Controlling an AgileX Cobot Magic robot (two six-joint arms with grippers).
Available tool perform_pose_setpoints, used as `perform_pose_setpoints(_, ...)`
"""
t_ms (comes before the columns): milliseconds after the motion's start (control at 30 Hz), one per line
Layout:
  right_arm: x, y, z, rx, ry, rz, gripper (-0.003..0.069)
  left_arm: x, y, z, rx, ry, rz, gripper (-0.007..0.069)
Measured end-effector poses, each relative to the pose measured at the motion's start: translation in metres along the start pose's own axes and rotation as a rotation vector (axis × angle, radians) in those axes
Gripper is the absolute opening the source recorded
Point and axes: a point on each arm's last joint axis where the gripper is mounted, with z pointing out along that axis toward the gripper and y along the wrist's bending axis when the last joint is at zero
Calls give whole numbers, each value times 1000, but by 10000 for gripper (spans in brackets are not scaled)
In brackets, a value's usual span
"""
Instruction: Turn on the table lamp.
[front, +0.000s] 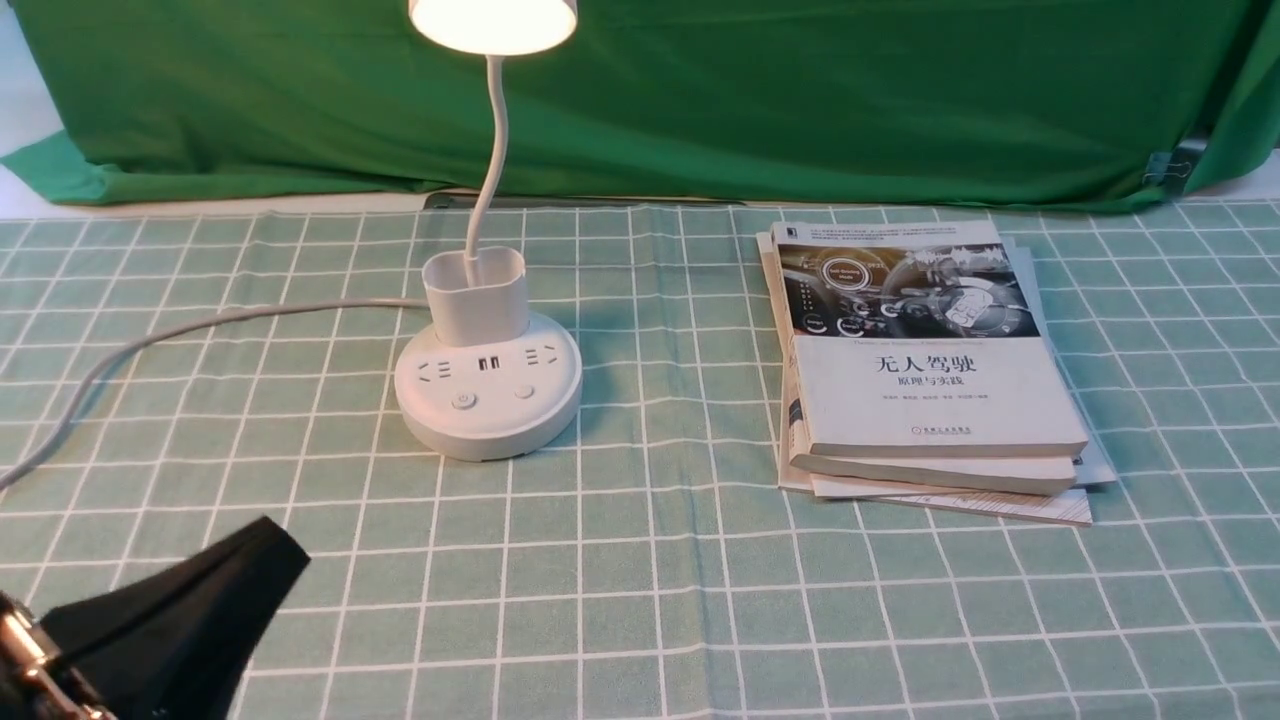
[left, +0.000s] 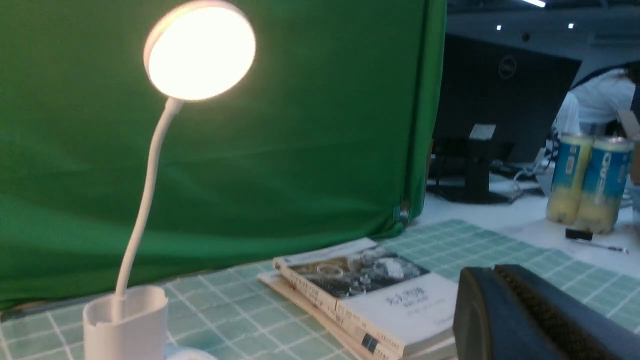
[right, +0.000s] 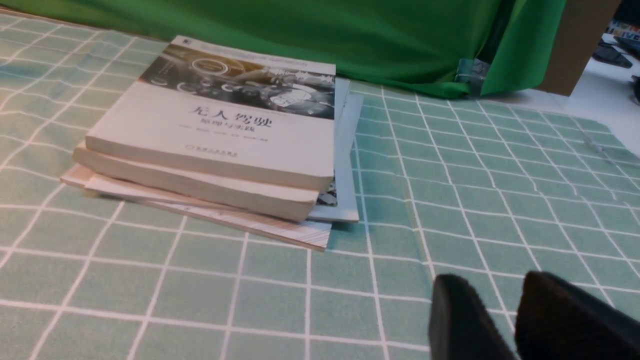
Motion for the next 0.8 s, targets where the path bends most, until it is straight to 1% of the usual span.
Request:
perform_pose_setpoints(100, 0, 0, 0, 0, 0, 0, 241, -4, 1, 0, -12, -47, 15, 21)
perform_pose_setpoints(133, 0, 0, 0, 0, 0, 0, 241, -7, 3, 0, -37, -73, 39, 21)
perform_pose_setpoints(267, 0, 0, 0, 0, 0, 0, 241, -7, 6, -1, -70, -75, 94, 21)
perform_pose_setpoints(367, 0, 0, 0, 0, 0, 0, 241, -3, 6, -1, -69, -30, 106, 21)
perform_pose_setpoints(500, 0, 0, 0, 0, 0, 0, 241, 8, 6, -1, -62, 94, 110, 21)
perform_pose_setpoints(800, 0, 0, 0, 0, 0, 0, 241, 23, 5, -4, -40, 264, 123, 21)
